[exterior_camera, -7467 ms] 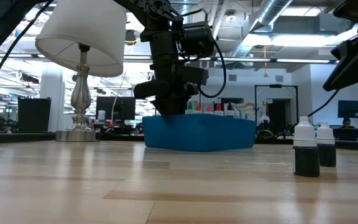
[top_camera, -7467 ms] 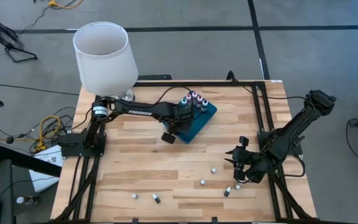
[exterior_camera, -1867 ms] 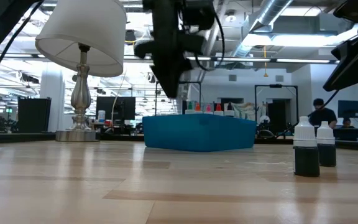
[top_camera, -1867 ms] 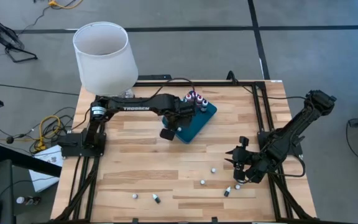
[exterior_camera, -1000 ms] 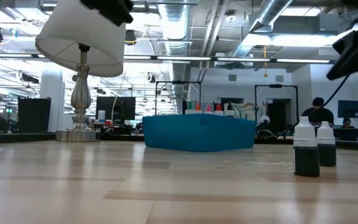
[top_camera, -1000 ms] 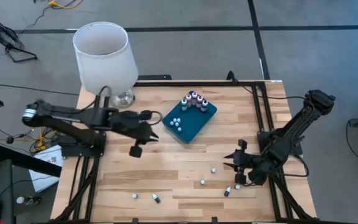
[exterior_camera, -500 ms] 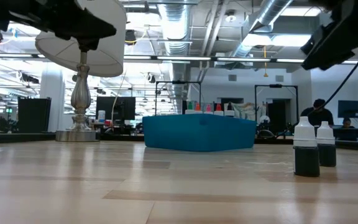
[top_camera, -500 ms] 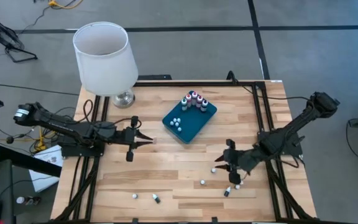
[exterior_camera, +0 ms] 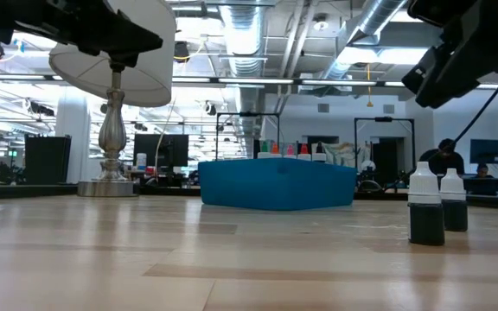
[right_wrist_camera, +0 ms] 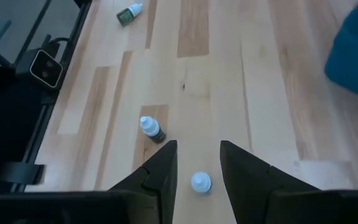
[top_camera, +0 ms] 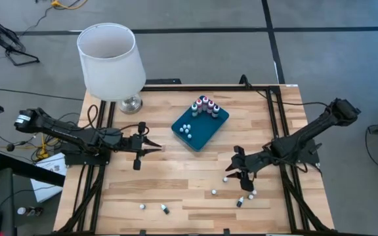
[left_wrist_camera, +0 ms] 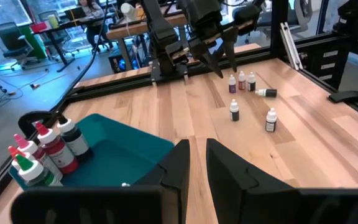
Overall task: Pick & Place food coloring
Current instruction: Put the small green food coloring bottle into the blue container
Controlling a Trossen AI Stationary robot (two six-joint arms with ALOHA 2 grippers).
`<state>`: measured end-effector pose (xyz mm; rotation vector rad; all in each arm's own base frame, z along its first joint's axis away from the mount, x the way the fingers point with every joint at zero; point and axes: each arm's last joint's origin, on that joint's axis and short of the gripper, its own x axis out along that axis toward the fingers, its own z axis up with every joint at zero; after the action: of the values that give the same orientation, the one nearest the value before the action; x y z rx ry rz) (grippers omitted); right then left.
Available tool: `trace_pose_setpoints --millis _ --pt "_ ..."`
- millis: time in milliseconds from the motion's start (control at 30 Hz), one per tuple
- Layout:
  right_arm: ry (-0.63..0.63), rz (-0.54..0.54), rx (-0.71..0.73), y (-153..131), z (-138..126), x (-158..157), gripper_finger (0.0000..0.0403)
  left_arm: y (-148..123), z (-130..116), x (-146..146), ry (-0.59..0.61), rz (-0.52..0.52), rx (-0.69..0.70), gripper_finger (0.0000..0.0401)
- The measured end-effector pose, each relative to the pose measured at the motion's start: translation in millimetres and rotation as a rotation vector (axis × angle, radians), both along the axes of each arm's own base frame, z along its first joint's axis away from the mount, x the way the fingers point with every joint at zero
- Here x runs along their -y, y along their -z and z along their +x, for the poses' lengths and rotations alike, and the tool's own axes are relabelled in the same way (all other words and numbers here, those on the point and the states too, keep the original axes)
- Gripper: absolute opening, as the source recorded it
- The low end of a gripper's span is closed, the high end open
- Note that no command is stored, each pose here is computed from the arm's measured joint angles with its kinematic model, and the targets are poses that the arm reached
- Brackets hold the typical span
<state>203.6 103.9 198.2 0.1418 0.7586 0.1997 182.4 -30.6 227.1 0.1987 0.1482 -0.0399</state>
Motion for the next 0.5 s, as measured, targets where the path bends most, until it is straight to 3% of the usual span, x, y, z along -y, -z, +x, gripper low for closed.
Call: trace_pose_setpoints --millis 200,500 --pt "-0.074 -0.081 -0.063 19 7 -5 0.0121 1 0 0 0.000 0.001 -0.006 0.0045" --pt "-0.087 -0.093 -0.160 43 16 -6 0.0139 2 0 0 0.000 0.004 -0.019 0.0045"
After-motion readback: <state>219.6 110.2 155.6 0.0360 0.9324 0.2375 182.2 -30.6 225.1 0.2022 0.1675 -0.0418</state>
